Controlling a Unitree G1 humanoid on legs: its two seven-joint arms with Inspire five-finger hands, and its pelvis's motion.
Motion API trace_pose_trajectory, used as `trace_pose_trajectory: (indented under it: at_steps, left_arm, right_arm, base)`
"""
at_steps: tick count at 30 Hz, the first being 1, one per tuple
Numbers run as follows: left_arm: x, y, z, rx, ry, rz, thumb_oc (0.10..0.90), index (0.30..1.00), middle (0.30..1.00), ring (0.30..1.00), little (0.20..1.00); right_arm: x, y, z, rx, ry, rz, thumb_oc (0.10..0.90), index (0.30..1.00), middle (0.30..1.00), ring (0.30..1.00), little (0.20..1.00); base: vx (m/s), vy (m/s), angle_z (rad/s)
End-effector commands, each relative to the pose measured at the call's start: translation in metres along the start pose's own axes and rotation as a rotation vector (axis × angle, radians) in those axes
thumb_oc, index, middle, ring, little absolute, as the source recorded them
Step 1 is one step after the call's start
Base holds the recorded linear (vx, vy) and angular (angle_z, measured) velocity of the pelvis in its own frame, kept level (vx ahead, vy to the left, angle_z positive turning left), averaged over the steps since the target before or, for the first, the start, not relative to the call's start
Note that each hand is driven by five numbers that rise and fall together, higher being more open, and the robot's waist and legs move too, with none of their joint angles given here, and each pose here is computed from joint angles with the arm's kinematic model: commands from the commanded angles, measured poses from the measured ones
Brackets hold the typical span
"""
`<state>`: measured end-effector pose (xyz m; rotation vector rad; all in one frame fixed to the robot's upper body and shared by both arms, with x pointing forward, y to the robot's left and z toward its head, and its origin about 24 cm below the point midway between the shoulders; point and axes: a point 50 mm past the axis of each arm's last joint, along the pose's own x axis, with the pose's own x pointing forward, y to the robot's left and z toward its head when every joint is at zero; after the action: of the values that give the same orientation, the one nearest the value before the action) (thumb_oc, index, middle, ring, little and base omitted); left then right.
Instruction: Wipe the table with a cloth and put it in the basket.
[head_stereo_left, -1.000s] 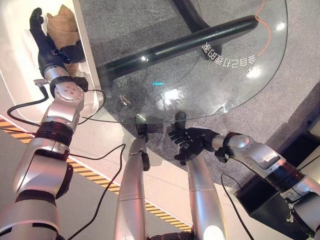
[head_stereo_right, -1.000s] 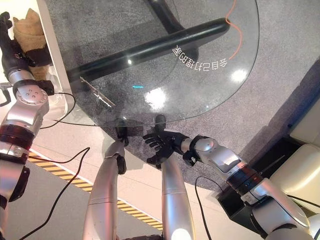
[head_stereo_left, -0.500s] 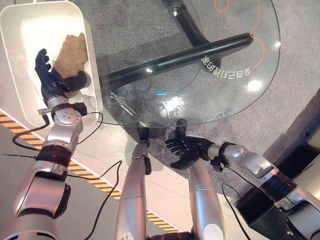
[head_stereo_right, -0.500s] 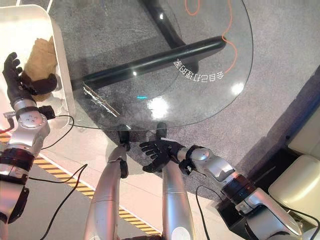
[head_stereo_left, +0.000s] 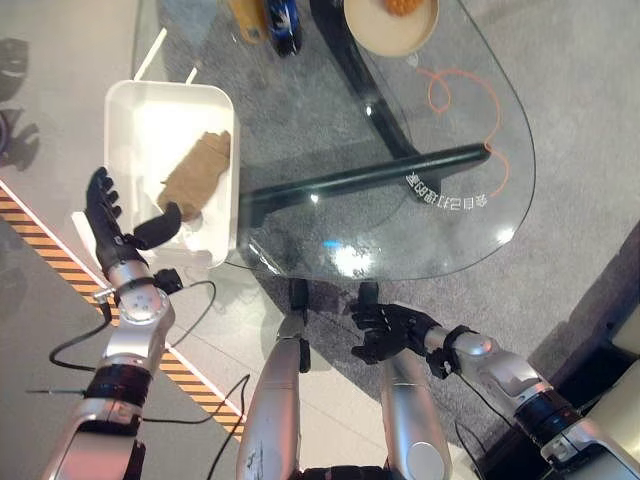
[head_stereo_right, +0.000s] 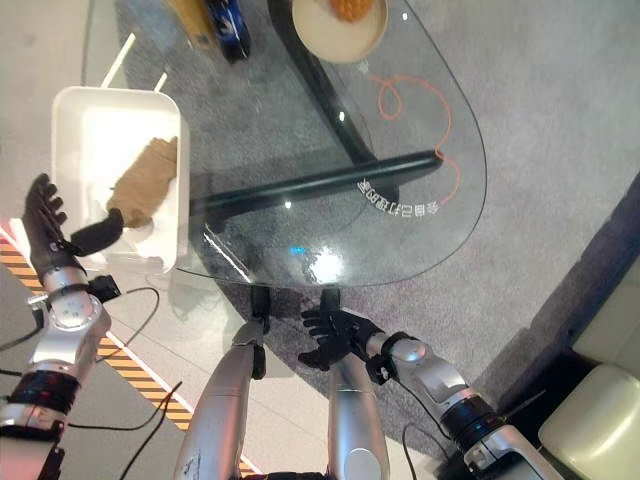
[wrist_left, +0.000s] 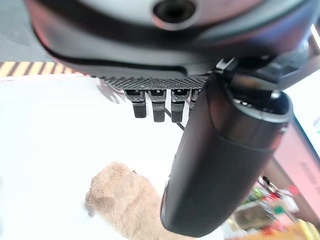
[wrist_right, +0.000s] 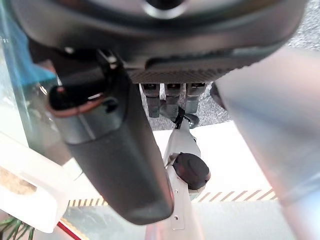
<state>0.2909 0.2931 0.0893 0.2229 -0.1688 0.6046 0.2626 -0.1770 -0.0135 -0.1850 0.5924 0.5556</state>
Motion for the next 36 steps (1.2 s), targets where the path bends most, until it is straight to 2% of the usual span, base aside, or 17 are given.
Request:
trace_pose_trajectory:
  at_steps: [1, 5, 9, 12, 17, 21, 23, 27, 36]
  left_arm:
    - [-0.003, -0.001, 0.023, -0.041, -0.163, -0.033, 0.800, 0.900, 0.900, 0.900, 0.900]
    - [-0.022, -0.004, -0.011, -0.068, 0.010, -0.126, 0.800, 0.900, 0.900, 0.900, 0.900]
    - [-0.056, -0.010, -0.060, -0.055, 0.246, -0.250, 0.800, 0.900, 0.900, 0.900, 0.900]
    - [-0.100, -0.016, -0.105, -0.004, 0.477, -0.344, 0.800, 0.900, 0.900, 0.900, 0.900]
    - [-0.169, -0.014, -0.160, 0.070, 0.834, -0.378, 0.800, 0.900, 0.900, 0.900, 0.900]
    - [-0.222, -0.007, -0.190, 0.144, 1.107, -0.394, 0.800, 0.900, 0.900, 0.900, 0.900]
    - [-0.238, -0.004, -0.197, 0.145, 1.179, -0.403, 0.800, 0.900, 0.900, 0.900, 0.900]
    - [-0.253, 0.001, -0.202, 0.170, 1.244, -0.428, 0.800, 0.900, 0.900, 0.900, 0.900]
    - [-0.252, 0.002, -0.204, 0.199, 1.259, -0.471, 0.800, 0.900, 0.900, 0.900, 0.900]
  right_arm:
    - [-0.005, 0.008, -0.015, 0.052, -0.060, -0.003, 0.800, 0.900, 0.900, 0.900, 0.900]
    - [-0.004, 0.011, -0.042, 0.170, -0.015, -0.043, 0.800, 0.900, 0.900, 0.900, 0.900]
    - [-0.004, 0.018, -0.071, 0.260, 0.070, -0.123, 0.800, 0.900, 0.900, 0.900, 0.900]
    - [-0.009, 0.020, -0.099, 0.314, 0.157, -0.178, 0.800, 0.900, 0.900, 0.900, 0.900]
    - [-0.016, 0.035, -0.139, 0.455, 0.265, -0.218, 0.800, 0.900, 0.900, 0.900, 0.900]
    - [-0.021, 0.049, -0.170, 0.552, 0.372, -0.245, 0.800, 0.900, 0.900, 0.900, 0.900]
    - [-0.024, 0.055, -0.182, 0.576, 0.417, -0.250, 0.800, 0.900, 0.900, 0.900, 0.900]
    - [-0.029, 0.064, -0.195, 0.648, 0.464, -0.262, 0.800, 0.900, 0.900, 0.900, 0.900]
    - [-0.035, 0.080, -0.210, 0.709, 0.533, -0.251, 0.800, 0.900, 0.900, 0.900, 0.900]
  base:
    - [-0.02, -0.126, 0.03]
    - [0.00, -0.130, 0.07]
    - [0.01, -0.131, 0.06]
    - [0.04, -0.117, 0.11]
    - [0.05, -0.094, 0.02]
    - [0.04, -0.082, -0.02]
    - [0.03, -0.029, -0.02]
    - [0.05, -0.022, -0.15]
    - [0.03, -0.011, -0.08]
